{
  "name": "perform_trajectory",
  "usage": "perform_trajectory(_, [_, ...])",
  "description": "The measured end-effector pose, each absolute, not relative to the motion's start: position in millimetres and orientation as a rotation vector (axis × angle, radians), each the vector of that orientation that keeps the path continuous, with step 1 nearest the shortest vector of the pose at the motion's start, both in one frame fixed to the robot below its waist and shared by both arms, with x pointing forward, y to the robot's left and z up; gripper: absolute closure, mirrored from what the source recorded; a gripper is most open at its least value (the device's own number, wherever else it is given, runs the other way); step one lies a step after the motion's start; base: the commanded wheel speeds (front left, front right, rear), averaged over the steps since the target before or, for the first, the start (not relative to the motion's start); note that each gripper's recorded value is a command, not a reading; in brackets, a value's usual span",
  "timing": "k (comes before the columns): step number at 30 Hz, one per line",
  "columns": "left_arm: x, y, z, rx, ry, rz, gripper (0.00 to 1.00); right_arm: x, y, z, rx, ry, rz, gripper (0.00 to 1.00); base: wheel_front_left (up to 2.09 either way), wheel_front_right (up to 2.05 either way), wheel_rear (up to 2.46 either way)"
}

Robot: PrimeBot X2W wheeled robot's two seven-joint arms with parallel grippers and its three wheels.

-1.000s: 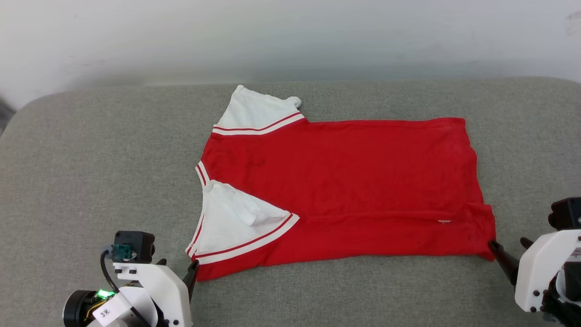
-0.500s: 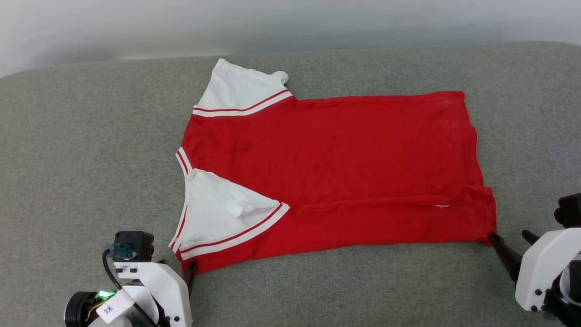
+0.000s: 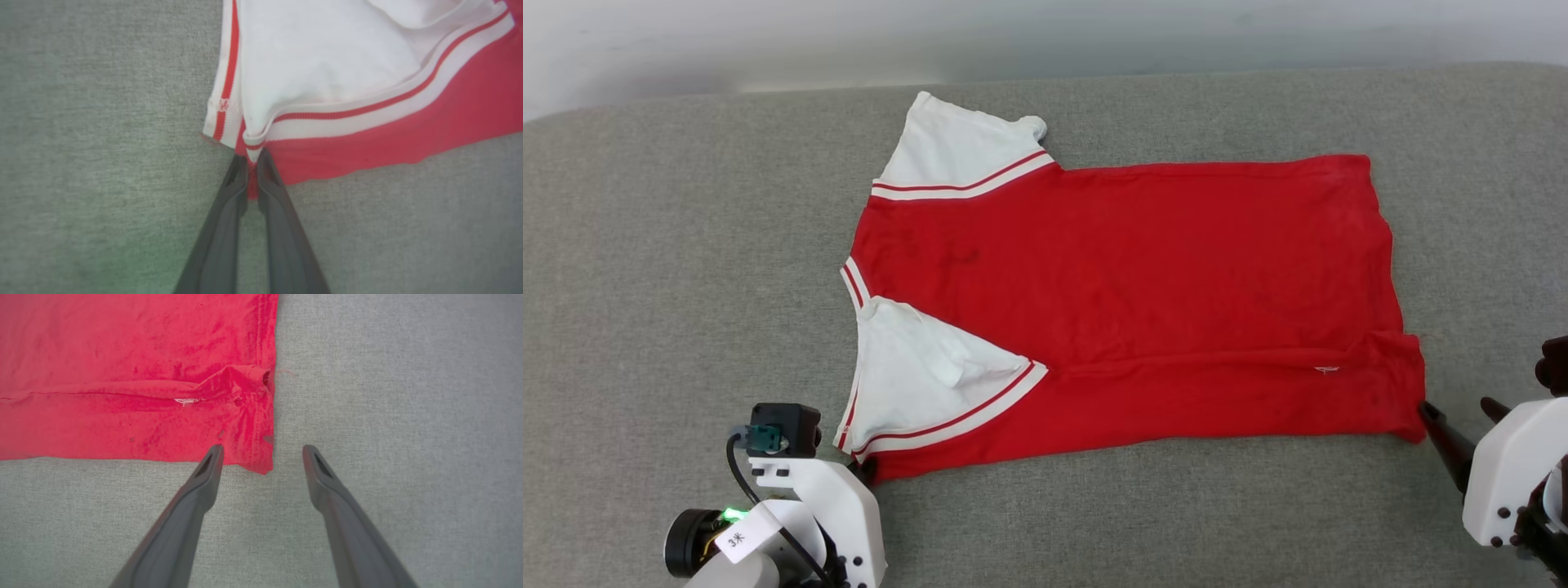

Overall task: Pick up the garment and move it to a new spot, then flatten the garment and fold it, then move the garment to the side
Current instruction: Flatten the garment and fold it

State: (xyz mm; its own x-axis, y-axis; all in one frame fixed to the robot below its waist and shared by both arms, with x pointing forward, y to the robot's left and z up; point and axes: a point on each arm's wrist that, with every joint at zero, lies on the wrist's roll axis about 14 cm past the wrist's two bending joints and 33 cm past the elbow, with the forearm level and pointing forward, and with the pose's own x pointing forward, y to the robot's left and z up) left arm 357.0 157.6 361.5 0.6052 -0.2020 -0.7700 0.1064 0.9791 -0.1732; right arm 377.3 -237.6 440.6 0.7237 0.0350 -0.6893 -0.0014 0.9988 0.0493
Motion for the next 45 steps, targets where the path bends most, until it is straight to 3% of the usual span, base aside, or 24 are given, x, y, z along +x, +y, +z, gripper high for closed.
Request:
perform_trajectory(16, [369.4,153.1,415.0,-0.081,0.691,-0.216,1.0,385.6,-235.4,400.4,0.007,0.909,0.02,0.0,0.0,0.0,0.0])
perform_trajectory(28, [368.4,154.8,419.6,-0.063,0.703,-0.22,1.0,387.6,-228.7,363.6,0.017,1.004,0.035,0.0,0.0,0.0,0.0])
perform_trajectory(29, [367.8,155.1,418.5,-0.062,0.708,-0.22,1.0,387.3,-228.5,361.9,0.019,1.011,0.038,0.49,0.0,0.0,0.0])
perform_trajectory(30, [367.1,155.7,417.3,-0.06,0.715,-0.219,1.0,387.2,-228.0,360.7,0.02,1.015,0.041,0.78,0.0,0.0,0.0])
perform_trajectory(31, [366.6,156.2,416.6,-0.059,0.719,-0.218,1.0,387.7,-227.7,360.3,0.018,1.015,0.044,1.0,0.0,0.0,0.0])
perform_trajectory(45, [349.9,162.7,416.7,-0.053,0.742,-0.206,1.0,383.5,-237.5,382.3,0.041,0.955,0.027,1.0,0.0,0.0,0.0])
